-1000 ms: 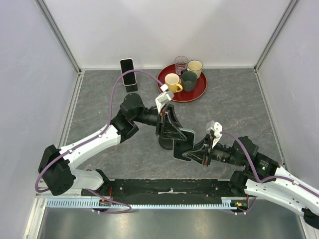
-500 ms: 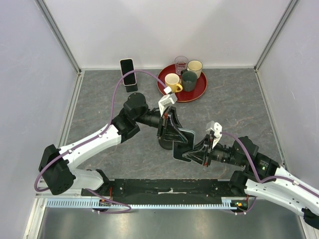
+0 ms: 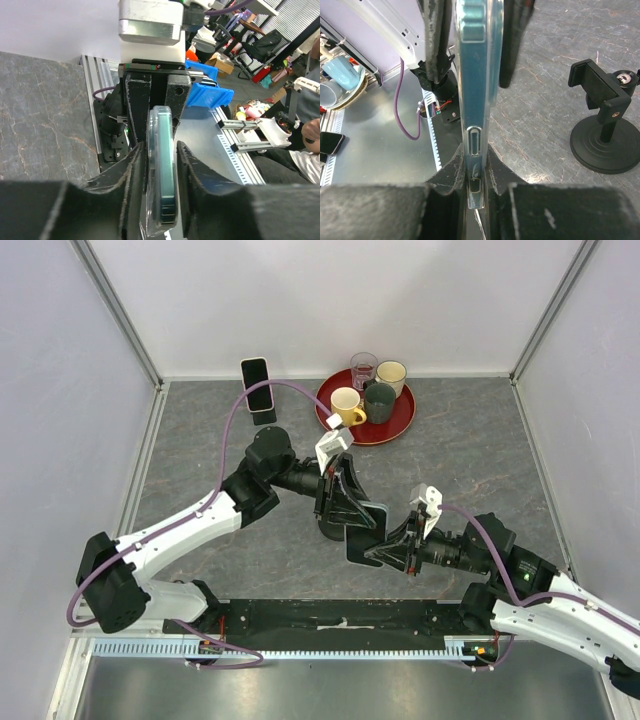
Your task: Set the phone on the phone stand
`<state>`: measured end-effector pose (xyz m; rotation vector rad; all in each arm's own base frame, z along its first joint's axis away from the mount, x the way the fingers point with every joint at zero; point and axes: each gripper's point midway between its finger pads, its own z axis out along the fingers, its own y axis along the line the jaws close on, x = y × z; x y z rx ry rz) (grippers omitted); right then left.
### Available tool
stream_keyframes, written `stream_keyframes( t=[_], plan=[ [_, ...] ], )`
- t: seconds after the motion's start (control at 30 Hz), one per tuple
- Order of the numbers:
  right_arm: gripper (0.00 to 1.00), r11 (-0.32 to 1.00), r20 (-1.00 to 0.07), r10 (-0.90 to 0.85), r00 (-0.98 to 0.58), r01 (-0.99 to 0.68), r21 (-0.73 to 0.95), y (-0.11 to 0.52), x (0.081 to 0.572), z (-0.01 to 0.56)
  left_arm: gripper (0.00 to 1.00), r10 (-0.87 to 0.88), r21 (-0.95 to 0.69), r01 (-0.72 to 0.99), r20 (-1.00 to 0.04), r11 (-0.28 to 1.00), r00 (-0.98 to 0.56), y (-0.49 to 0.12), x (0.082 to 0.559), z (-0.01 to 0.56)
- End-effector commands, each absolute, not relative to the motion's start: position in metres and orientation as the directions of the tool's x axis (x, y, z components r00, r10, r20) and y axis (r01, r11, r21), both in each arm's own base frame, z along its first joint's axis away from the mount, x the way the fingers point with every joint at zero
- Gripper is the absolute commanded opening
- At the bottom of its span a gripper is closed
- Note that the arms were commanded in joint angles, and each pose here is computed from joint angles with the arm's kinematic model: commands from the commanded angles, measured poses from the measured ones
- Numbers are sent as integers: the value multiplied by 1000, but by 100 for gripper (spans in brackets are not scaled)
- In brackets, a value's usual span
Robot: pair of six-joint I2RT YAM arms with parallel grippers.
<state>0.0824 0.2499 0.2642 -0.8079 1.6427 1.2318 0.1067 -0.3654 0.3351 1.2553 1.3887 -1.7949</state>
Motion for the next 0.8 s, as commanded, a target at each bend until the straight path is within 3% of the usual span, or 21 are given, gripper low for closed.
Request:
stream_keyframes(
  t=[0.0,0.07,0.17,0.23,0.3,0.37,0.47,0.53,0.63,0.77],
  plan=[
    [0,248,-944,120,-309,-911,330,250,82,299,28,45,-334,865,-938,-375,-343,-359,97,361],
    [0,250,-941,128,-312,-908,335,249,82,299,21,49,-335,862,-938,-380,-343,-359,97,361],
    [0,251,-941,128,-314,-907,337,250,83,299,4,47,-331,864,-940,-381,-339,-358,96,361],
    [0,268,-941,129,-312,-903,336,251,87,299,2,26,-313,878,-945,-363,-326,-358,98,363],
    [16,329,-938,127,-322,-879,346,249,97,292,2,-1,-296,899,-950,-322,-313,-358,103,363],
    [45,402,-935,124,-332,-845,353,246,110,285,2,-32,-262,929,-959,-263,-280,-357,110,364],
    [68,542,-929,94,-358,-765,349,235,131,264,2,-54,-256,965,-964,-63,-259,-355,138,363],
    [75,612,-923,87,-375,-711,347,227,141,253,2,-69,-266,959,-963,100,-260,-350,162,362],
    [98,736,-917,140,-375,-580,349,206,163,246,2,-123,-244,925,-968,293,-216,-332,188,367],
    [98,815,-872,310,-379,-367,449,179,182,235,2,-189,-242,833,-967,498,-168,-300,213,373]
  ],
)
